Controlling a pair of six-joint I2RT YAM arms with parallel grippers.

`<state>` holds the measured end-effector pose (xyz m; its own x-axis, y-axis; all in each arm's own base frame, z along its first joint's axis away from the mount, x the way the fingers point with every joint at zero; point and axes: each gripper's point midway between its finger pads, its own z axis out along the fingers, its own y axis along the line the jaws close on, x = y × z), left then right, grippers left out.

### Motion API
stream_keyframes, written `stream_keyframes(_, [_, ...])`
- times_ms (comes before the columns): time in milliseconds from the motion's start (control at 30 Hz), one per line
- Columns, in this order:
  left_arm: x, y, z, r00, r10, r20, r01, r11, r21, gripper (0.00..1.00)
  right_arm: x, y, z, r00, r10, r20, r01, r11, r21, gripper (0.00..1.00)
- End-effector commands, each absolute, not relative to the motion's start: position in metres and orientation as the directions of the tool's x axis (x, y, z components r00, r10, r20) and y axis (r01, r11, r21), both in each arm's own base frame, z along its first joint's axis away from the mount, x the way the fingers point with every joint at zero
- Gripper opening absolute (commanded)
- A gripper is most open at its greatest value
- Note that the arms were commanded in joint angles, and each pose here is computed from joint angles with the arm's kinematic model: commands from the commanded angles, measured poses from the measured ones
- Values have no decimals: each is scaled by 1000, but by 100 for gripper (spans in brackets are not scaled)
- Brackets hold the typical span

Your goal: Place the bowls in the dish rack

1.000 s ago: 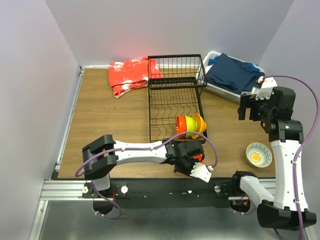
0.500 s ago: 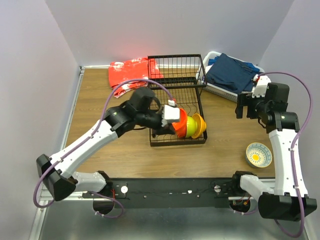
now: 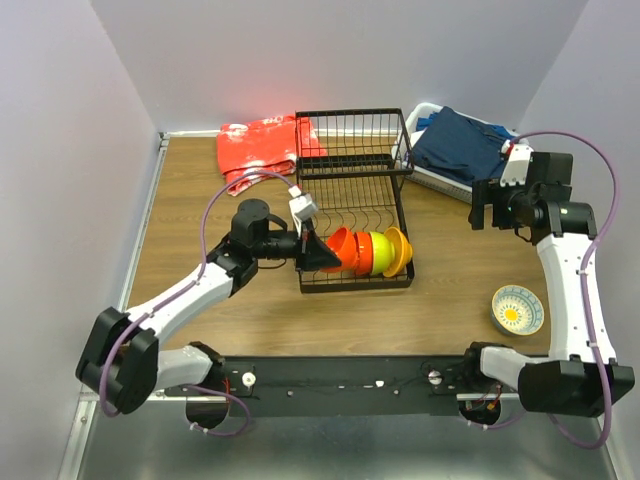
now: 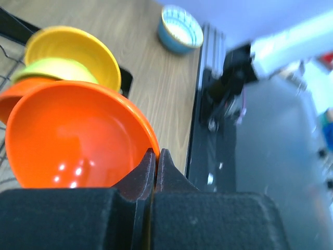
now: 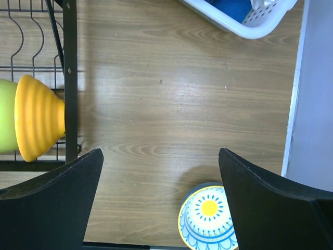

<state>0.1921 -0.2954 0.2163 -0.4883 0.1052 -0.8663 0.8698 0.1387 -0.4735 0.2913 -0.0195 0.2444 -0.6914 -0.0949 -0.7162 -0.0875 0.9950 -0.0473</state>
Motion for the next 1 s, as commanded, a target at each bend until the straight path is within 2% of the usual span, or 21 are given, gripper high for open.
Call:
stream_keyframes(0, [216,-300,257,-525,-82,-847,843,91,-531,3,295,-19,250,-711,-104,-696,-108,993,-37,100])
stream_keyframes(100, [229,-295,246,-593,-122,-796,792,92,-604,2,299,-22,246,-719,-107,-687,-104,993,-47,100])
stream_keyframes(167, [234,-294,230,-683,-136,-718,713,86,-695,2,299,-24,241,-726,-110,-679,-100,994,-53,100])
stream_keyframes(233, [239,-290,231,-690,-185,-700,704,56,-708,2,297,-24,239,-731,-111,-673,-101,993,-54,100])
stream_keyframes(267, [242,-290,225,-761,-202,-617,623,39,-781,2,295,-24,234,-740,-111,-664,-101,993,-55,100])
stream_keyframes(300, [242,-288,235,-728,-238,-643,661,3,-750,2,293,-24,232,-743,-114,-659,-104,993,-54,100])
stream_keyframes(600, [267,-275,223,-799,-365,-478,526,-40,-849,4,293,-25,222,-768,-123,-628,-113,992,-57,100])
stream_keyframes(767, [281,-278,212,-853,-391,-347,413,-96,-906,4,296,-28,219,-777,-130,-616,-115,991,-65,100])
stream_keyframes(967, [295,-281,202,-876,-399,-270,344,-125,-931,4,296,-30,218,-789,-142,-598,-119,990,-79,100])
